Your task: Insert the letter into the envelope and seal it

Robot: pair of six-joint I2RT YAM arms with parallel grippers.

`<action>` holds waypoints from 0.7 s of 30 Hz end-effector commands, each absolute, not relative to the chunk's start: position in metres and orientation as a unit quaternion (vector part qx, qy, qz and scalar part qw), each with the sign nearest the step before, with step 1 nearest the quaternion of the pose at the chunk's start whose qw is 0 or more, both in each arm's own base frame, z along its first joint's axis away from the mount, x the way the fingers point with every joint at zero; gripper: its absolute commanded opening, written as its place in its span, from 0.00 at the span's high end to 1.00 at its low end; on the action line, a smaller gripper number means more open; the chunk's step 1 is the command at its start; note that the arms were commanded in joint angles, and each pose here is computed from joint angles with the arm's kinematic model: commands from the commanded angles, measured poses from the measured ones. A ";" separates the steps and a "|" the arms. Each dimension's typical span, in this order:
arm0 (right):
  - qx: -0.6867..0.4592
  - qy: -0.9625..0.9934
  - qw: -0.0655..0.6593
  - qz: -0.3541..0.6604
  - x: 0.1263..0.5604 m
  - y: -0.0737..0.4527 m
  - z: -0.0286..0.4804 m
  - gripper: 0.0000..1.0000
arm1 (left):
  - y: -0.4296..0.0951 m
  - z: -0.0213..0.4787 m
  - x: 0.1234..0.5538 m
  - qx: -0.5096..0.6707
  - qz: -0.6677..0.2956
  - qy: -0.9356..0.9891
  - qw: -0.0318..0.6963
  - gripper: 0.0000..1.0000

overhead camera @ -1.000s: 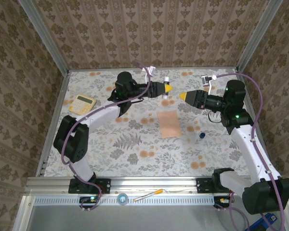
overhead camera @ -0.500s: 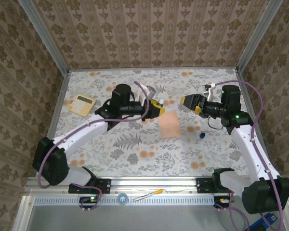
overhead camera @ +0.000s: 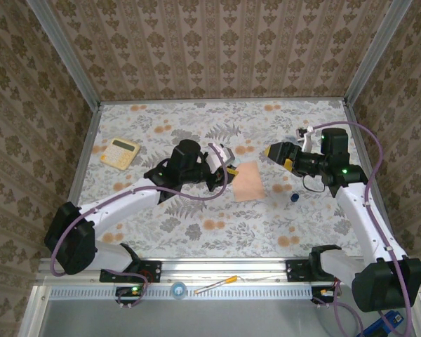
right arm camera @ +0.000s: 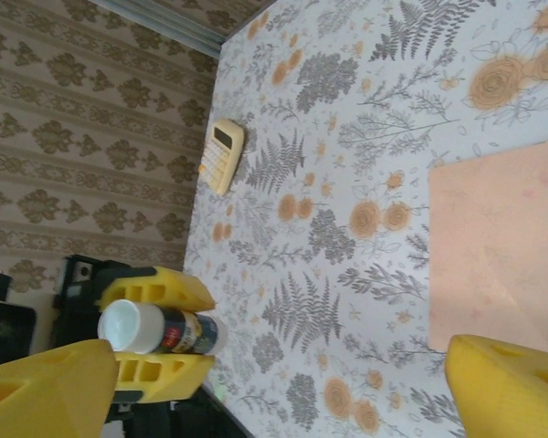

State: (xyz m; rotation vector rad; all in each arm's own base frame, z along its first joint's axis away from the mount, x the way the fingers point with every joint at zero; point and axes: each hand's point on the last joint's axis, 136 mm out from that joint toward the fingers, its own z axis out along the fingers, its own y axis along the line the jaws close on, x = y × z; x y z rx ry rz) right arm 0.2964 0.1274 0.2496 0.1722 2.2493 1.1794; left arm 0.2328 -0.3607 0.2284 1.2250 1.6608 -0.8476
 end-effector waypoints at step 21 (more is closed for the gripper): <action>0.214 0.970 0.103 0.049 0.228 0.014 0.098 0.27 | -0.339 0.178 0.213 0.481 -0.302 0.755 0.329 1.00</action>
